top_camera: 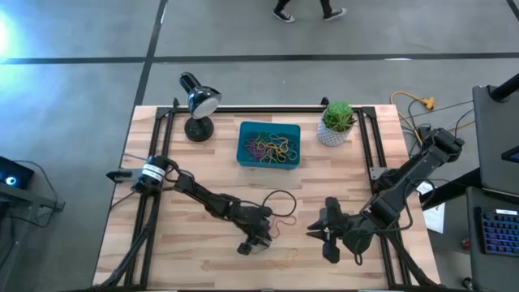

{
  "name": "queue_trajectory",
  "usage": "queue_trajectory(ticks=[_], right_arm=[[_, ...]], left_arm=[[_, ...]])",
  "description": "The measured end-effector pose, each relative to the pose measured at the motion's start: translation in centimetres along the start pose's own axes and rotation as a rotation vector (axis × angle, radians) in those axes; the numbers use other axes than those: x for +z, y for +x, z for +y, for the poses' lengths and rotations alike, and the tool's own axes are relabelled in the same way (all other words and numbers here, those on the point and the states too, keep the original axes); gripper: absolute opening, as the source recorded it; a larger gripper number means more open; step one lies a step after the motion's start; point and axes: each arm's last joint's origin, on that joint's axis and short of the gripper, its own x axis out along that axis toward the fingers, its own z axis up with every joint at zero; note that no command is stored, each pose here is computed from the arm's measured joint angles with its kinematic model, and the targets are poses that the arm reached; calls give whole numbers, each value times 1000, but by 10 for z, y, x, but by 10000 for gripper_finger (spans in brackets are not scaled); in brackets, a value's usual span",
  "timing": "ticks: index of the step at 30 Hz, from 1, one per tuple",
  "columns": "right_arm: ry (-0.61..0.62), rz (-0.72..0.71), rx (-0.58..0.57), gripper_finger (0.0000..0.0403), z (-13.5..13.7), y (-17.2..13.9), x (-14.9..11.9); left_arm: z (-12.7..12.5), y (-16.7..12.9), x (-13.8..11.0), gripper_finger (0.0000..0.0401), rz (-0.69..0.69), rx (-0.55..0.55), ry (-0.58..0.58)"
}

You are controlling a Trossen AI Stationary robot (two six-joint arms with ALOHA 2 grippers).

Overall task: Pick and place rubber bands into bin
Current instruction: Put the blue rubber band into the blue bin

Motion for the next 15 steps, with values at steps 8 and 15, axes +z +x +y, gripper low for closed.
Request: queue_trajectory(ticks=[8, 15], right_arm=[[8, 0, 0, 68, 0, 0, 0], [11, 0, 0, 68, 0, 0, 0]], left_arm=[[1, 0, -3, 7, 13, 18, 10], [1, -2, 2, 2, 6, 21, -16]])
